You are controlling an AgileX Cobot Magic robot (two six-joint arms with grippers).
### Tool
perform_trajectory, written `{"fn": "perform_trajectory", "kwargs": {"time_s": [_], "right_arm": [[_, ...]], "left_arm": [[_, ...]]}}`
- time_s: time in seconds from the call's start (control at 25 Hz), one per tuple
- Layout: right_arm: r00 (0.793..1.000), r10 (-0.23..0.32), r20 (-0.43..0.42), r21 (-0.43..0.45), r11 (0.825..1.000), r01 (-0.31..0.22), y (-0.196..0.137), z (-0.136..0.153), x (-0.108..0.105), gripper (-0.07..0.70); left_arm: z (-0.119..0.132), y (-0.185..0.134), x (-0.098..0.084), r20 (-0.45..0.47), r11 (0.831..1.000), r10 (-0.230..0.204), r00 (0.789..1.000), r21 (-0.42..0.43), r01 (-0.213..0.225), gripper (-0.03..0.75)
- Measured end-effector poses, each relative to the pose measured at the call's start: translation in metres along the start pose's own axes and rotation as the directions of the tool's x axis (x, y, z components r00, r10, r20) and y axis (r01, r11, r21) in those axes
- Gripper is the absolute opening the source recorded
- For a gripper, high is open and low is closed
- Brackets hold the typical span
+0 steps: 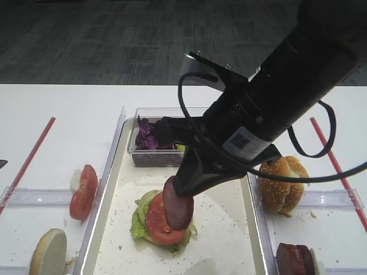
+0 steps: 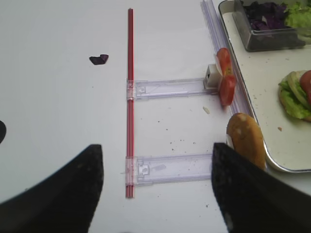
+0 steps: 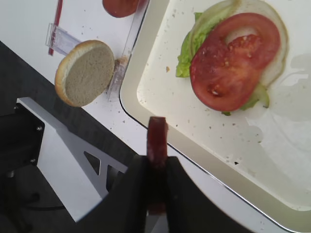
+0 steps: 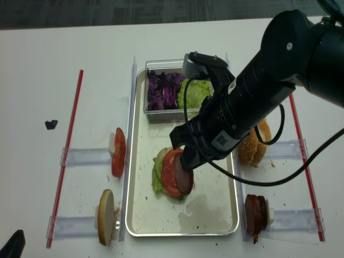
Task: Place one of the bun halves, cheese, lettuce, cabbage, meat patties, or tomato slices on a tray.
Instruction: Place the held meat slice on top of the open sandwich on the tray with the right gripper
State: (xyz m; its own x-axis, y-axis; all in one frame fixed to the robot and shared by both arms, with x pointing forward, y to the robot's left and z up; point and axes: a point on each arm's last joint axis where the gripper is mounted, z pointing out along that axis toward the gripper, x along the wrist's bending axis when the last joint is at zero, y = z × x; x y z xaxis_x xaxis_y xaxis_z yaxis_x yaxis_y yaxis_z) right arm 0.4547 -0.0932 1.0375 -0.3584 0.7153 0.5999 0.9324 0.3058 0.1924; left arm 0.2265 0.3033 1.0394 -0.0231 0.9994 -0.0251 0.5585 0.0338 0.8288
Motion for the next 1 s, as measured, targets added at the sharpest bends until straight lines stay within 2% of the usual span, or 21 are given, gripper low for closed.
{"fn": "perform_trajectory", "kwargs": {"time_s": [0.36,0.48,0.64,0.76,1.0], "right_arm": [[1.0,-0.019,0.017,0.015,1.0,0.019,0.006,0.014,-0.009,0.122],[1.0,-0.005,0.002,-0.003,1.0,0.005,0.012,0.011,-0.018,0.122],[0.995,0.052,-0.085,-0.03,0.998,-0.055,0.018,0.003,-0.044,0.122],[0.98,0.071,-0.188,-0.018,0.997,-0.076,0.017,0.002,-0.058,0.122],[0.945,0.05,-0.324,-0.026,0.998,-0.062,0.009,0.008,-0.058,0.122]], "left_arm": [[0.0,0.0,0.0,0.0,1.0,0.0,1.0,0.0,0.0,0.439],[0.0,0.0,0.0,0.0,1.0,0.0,1.0,0.0,0.0,0.439],[0.0,0.0,0.0,0.0,1.0,0.0,1.0,0.0,0.0,0.439],[0.0,0.0,0.0,0.0,1.0,0.0,1.0,0.0,0.0,0.439],[0.0,0.0,0.0,0.0,1.0,0.0,1.0,0.0,0.0,0.439]]}}
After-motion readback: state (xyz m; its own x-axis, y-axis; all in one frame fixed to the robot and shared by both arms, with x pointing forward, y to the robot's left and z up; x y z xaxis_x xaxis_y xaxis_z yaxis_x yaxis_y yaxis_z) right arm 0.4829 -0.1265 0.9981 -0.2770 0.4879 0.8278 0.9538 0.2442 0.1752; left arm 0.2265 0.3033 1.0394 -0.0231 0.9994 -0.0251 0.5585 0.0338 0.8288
